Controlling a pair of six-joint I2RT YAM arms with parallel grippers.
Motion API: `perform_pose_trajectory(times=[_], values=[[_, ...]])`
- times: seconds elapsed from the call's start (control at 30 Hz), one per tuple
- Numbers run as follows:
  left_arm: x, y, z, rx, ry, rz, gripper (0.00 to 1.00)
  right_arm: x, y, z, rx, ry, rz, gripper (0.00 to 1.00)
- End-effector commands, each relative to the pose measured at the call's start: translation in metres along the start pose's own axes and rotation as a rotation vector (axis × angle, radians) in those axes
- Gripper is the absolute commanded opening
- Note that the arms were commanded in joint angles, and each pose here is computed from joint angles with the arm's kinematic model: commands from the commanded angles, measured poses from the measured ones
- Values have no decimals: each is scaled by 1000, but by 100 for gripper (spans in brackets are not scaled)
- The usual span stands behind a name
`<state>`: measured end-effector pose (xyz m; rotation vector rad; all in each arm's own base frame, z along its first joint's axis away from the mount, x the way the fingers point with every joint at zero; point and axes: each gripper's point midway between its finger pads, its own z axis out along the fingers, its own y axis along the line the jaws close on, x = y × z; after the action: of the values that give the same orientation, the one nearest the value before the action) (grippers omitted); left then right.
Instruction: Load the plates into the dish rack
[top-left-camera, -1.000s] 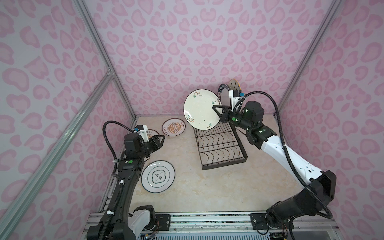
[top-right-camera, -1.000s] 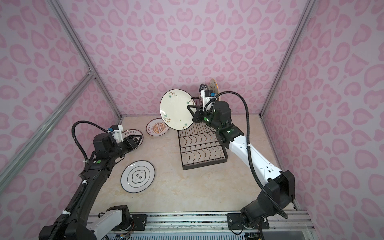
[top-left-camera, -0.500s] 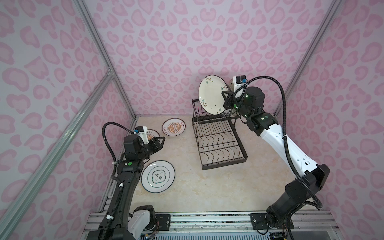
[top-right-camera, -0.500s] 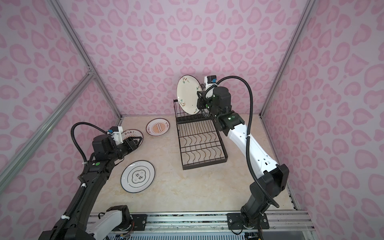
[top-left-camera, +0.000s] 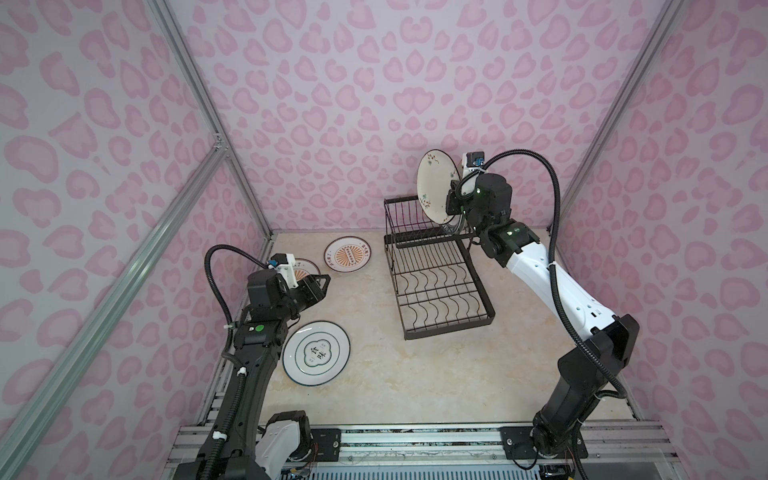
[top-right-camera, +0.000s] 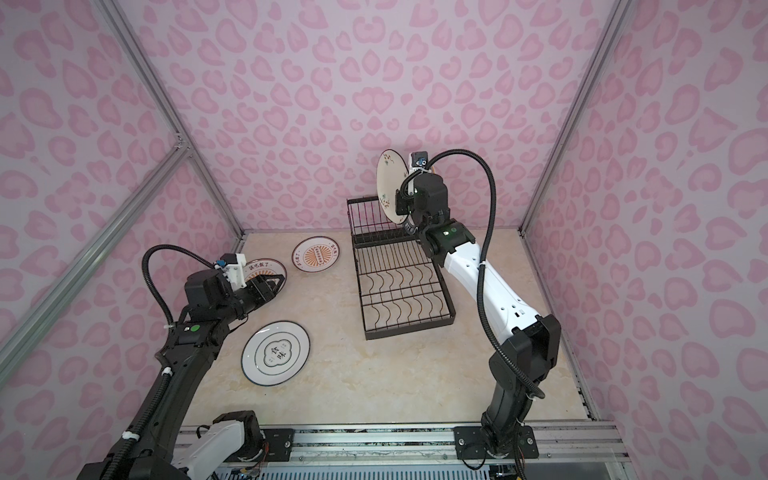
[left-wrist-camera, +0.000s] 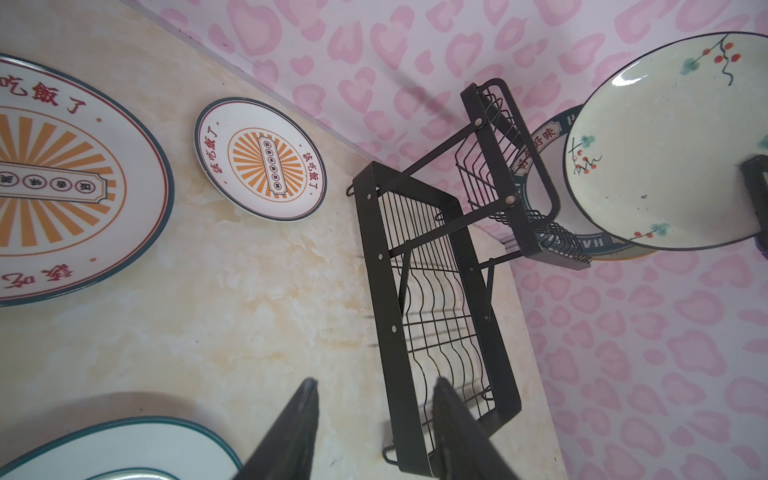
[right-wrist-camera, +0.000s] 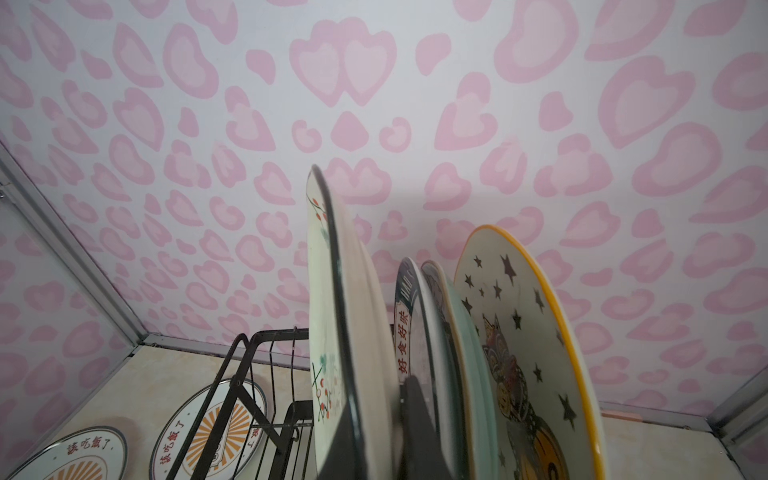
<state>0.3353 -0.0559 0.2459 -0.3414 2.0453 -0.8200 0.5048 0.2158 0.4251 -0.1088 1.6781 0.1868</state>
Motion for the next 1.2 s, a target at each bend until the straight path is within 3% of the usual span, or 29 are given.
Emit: perform_pose_trajectory(times=[0.0,0.57,1.17], values=[[-1,-4,0,21,-3,9,47,-35,-3,-1,87,-151,-6,0],[4,-3,-1,27,13,7,46,-28,10,8,293,-182,-156,0],[2,-2,1,19,21,17,46,-1,7,28,300,-133,-197,0]])
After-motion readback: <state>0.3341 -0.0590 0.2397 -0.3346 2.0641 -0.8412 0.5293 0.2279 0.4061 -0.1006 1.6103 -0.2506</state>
